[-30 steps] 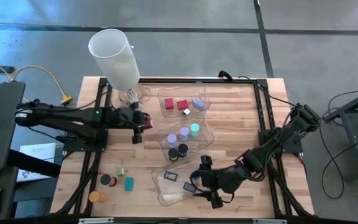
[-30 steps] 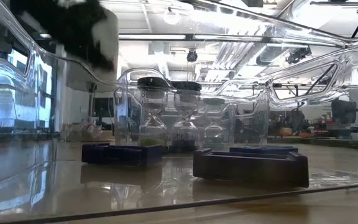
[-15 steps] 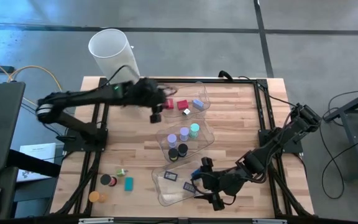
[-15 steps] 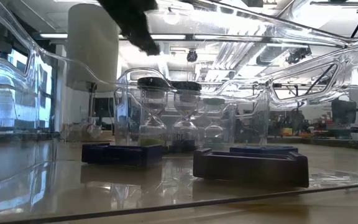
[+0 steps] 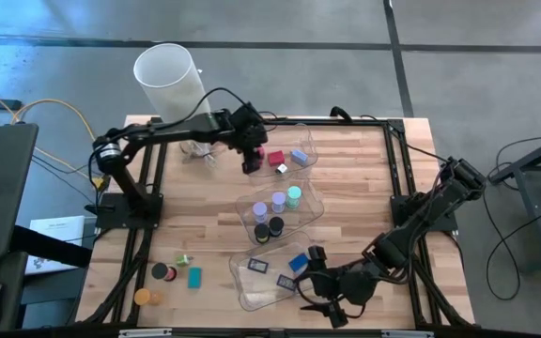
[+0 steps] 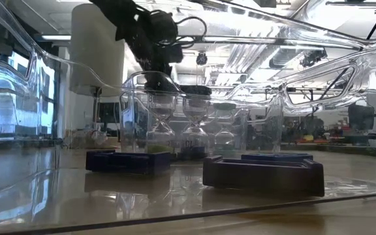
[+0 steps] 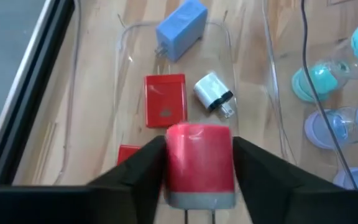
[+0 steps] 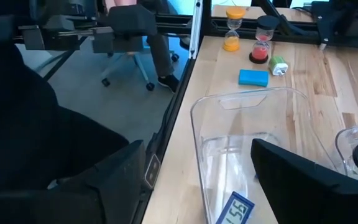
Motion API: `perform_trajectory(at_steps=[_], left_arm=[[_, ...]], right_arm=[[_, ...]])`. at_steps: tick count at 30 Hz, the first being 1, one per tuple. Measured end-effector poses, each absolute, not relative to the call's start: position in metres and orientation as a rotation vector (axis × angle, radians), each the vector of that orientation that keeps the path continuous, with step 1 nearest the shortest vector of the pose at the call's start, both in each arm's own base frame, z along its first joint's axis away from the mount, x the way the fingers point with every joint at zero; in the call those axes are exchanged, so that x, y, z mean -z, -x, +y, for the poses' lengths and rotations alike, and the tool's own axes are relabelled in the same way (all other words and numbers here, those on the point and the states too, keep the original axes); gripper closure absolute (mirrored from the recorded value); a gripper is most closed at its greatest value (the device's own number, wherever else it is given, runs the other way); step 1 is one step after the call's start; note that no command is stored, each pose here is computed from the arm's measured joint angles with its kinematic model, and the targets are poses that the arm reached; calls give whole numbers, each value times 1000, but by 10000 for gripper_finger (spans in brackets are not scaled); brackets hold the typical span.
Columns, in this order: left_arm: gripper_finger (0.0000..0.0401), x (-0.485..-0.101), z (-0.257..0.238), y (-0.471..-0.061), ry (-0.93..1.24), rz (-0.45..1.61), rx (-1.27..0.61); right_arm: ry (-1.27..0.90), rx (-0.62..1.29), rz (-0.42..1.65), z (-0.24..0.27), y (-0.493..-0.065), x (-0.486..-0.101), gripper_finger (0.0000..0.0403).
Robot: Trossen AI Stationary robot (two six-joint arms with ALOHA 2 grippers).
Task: Pick & Place Office items
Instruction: Put the pink charger adapter into the top transparent bin, then put the pink hourglass into the middle transparent bin
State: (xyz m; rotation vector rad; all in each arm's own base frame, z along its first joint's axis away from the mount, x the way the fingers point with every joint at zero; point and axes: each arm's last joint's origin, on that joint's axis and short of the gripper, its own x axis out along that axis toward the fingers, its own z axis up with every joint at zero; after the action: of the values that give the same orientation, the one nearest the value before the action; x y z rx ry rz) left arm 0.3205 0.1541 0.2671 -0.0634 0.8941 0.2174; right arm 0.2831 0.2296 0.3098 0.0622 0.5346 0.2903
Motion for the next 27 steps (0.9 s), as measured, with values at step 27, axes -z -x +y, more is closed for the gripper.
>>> perform_trajectory(at_steps=[27], left_arm=[[150, -368, 30, -245, 174, 763, -38]], right_arm=[[-47, -289, 547, 229, -282, -308, 119]])
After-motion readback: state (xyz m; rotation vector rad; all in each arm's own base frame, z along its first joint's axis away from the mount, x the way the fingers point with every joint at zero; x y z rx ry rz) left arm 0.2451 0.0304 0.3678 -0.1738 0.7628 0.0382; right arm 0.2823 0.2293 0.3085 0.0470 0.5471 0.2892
